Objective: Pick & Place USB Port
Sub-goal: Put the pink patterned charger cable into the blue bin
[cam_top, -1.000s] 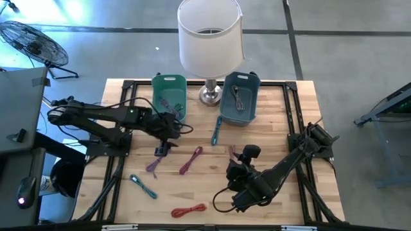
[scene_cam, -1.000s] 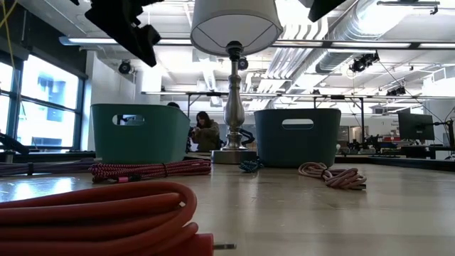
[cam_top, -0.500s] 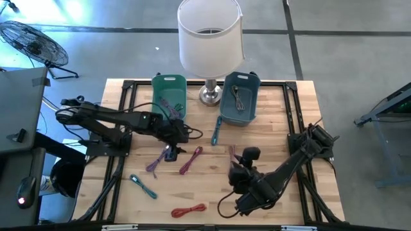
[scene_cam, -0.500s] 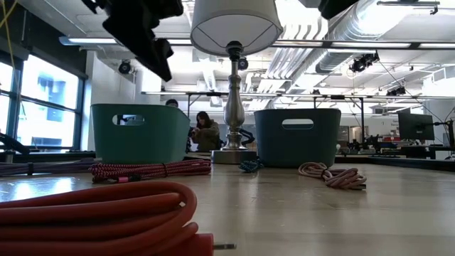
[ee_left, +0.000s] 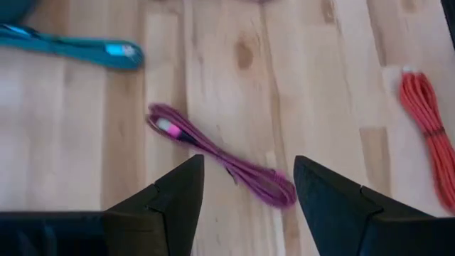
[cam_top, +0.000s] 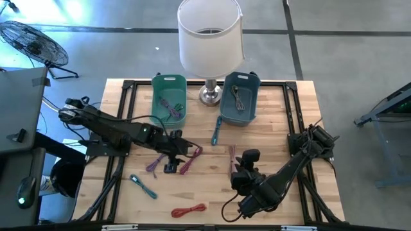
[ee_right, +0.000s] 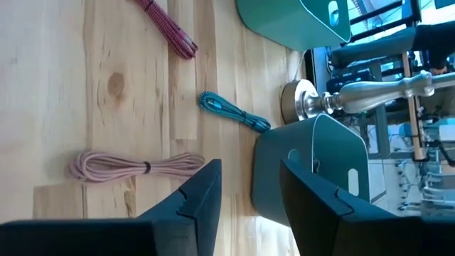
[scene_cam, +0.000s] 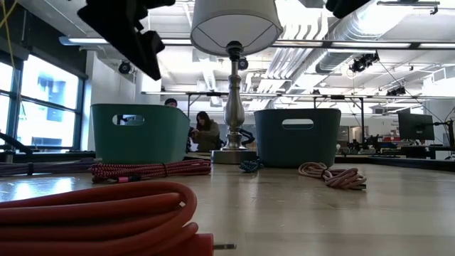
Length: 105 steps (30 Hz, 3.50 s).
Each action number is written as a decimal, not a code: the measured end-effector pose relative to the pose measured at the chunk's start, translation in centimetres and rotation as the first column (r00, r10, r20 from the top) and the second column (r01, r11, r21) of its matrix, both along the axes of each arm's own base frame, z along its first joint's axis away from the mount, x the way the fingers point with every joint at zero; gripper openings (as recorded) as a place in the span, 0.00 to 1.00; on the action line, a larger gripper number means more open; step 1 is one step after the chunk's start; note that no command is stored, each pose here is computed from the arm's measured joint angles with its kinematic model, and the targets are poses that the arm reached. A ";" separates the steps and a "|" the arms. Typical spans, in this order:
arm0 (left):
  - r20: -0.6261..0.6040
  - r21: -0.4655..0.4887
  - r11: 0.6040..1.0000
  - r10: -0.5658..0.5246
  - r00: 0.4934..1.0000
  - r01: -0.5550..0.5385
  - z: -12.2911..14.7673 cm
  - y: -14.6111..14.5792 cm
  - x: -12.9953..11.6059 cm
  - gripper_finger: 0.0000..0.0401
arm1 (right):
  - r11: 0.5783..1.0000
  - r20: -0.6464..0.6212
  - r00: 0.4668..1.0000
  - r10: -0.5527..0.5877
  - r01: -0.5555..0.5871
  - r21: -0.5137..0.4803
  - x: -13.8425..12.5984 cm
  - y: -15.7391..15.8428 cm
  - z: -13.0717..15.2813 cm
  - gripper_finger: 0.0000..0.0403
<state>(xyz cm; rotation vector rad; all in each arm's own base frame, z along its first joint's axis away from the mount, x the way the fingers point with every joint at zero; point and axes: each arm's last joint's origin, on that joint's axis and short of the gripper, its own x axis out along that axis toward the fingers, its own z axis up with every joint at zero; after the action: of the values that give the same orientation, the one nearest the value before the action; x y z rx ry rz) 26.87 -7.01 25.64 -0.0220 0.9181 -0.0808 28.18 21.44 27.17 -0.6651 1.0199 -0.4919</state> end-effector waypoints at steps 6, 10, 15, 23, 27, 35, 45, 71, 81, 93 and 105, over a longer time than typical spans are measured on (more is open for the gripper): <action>0.008 0.080 0.995 0.067 0.998 -0.067 -0.3 0.3 0.3 0.53 | 1.000 -0.015 1.000 0.010 -0.010 -0.022 -0.1 -0.1 0.0 0.33; -0.016 0.112 0.990 0.091 0.996 -0.088 -1.1 0.3 0.6 0.53 | 0.999 -0.005 1.000 0.014 -0.014 -0.045 -0.1 -0.2 0.1 0.33; -0.042 0.132 0.989 0.075 0.996 -0.069 -2.1 0.1 1.3 0.53 | 0.999 -0.027 0.999 0.024 -0.024 -0.022 -0.5 0.3 0.0 0.33; 0.005 0.053 0.998 0.032 0.999 -0.032 -3.0 -0.6 2.9 0.53 | 0.999 -0.031 0.999 0.040 -0.039 0.021 -2.1 1.6 0.4 0.33; -0.009 0.053 0.998 0.031 0.999 -0.030 -3.7 -0.7 3.3 0.53 | 0.998 0.003 0.998 0.057 -0.057 0.022 -3.0 2.1 0.8 0.33; -0.021 0.062 0.998 0.030 0.999 -0.029 -4.1 -0.7 3.5 0.53 | 0.998 0.091 0.994 0.052 -0.056 0.038 -3.8 2.2 1.9 0.33; -0.052 0.028 0.995 0.099 0.994 -0.098 -4.7 -0.7 3.5 0.53 | 0.997 0.100 0.994 0.054 -0.058 0.043 -3.8 2.4 1.9 0.33; -0.263 -0.079 0.949 0.274 0.925 -0.304 -8.3 0.2 4.2 0.53 | 0.996 0.100 0.994 0.052 -0.059 0.069 -3.8 2.6 1.8 0.33; -0.267 -0.084 0.948 0.276 0.923 -0.308 -8.3 0.2 4.2 0.53 | 0.995 0.105 0.993 0.051 -0.059 0.081 -3.7 2.7 1.8 0.33; -0.251 -0.106 0.939 0.294 0.922 -0.329 -8.4 0.1 4.5 0.53 | 0.994 0.107 0.992 0.066 -0.075 0.083 -4.1 3.1 1.7 0.33; -0.283 -0.105 0.931 0.308 0.908 -0.349 -10.0 -0.1 5.1 0.53 | 0.991 0.120 0.989 0.089 -0.099 0.088 -4.8 3.8 1.7 0.33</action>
<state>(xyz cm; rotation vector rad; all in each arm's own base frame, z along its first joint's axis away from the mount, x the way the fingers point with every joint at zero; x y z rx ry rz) 31.95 -7.09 15.65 -0.3386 1.1605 0.1714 23.37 25.25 28.91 -0.5911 0.8929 -0.3929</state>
